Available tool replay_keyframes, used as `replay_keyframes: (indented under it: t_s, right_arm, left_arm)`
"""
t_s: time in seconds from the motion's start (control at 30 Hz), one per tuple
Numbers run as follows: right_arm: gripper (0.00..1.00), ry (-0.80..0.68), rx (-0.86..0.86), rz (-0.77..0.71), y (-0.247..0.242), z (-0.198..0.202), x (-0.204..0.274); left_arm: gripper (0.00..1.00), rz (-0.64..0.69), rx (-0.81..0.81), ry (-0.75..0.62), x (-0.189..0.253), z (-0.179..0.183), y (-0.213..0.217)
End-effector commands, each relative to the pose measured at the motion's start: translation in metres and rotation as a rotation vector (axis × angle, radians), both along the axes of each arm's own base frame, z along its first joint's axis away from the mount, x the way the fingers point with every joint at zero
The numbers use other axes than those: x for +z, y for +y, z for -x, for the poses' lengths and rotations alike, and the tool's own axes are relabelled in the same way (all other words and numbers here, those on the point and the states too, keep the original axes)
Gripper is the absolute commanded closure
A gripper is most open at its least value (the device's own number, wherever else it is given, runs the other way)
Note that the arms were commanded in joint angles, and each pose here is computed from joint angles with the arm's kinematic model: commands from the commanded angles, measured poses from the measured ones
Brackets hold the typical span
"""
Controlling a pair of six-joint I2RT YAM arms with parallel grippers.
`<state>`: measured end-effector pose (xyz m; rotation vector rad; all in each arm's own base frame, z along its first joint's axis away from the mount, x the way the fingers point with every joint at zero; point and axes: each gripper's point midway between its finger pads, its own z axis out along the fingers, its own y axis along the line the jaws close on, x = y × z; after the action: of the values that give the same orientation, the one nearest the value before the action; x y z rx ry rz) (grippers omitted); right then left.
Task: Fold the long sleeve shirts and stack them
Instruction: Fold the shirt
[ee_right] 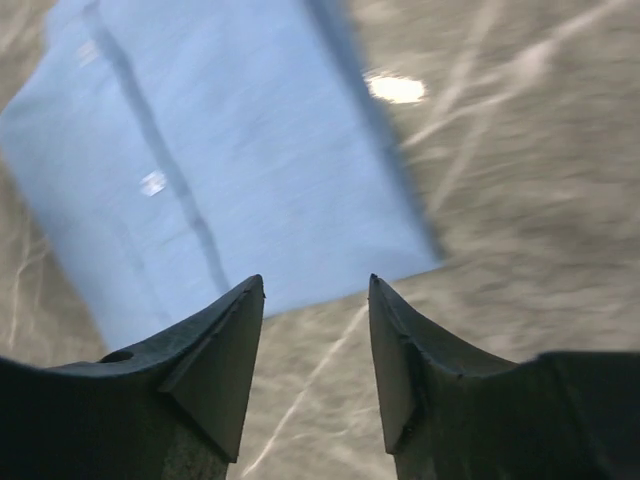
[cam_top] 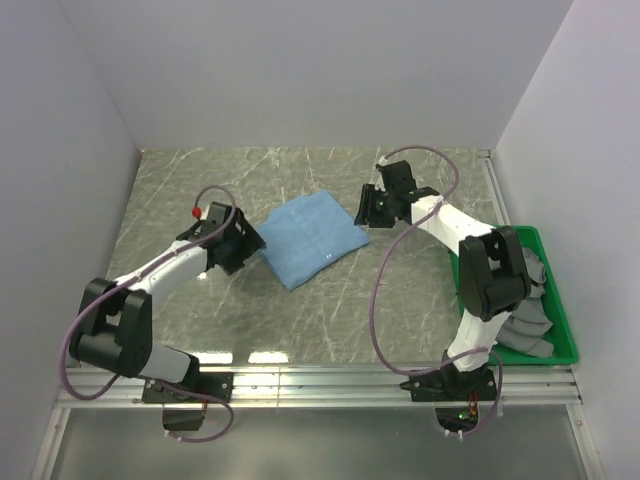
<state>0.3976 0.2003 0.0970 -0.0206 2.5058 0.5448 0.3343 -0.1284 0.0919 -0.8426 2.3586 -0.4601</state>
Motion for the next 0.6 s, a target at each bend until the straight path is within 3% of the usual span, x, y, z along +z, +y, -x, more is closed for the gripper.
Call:
replay_keyframes:
  t_s: [0.0, 0.13, 0.4, 0.57]
  right_arm:
    - [0.48, -0.011, -0.022, -0.004, -0.009, -0.025, -0.009]
    - [0.50, 0.015, -0.026, -0.013, -0.010, -0.035, -0.026]
    - [0.54, 0.125, 0.001, -0.030, -0.004, -0.022, -0.064]
    - [0.62, 0.204, 0.046, -0.093, 0.013, 0.016, -0.074]
  left_arm:
    - [0.20, 0.133, -0.017, 0.018, -0.010, 0.002, -0.026]
    - [0.22, 0.129, -0.039, 0.076, -0.036, 0.003, -0.034]
    - [0.41, 0.090, -0.045, 0.196, -0.079, 0.008, -0.034]
    - [0.82, -0.029, -0.068, 0.269, -0.095, 0.006, -0.014]
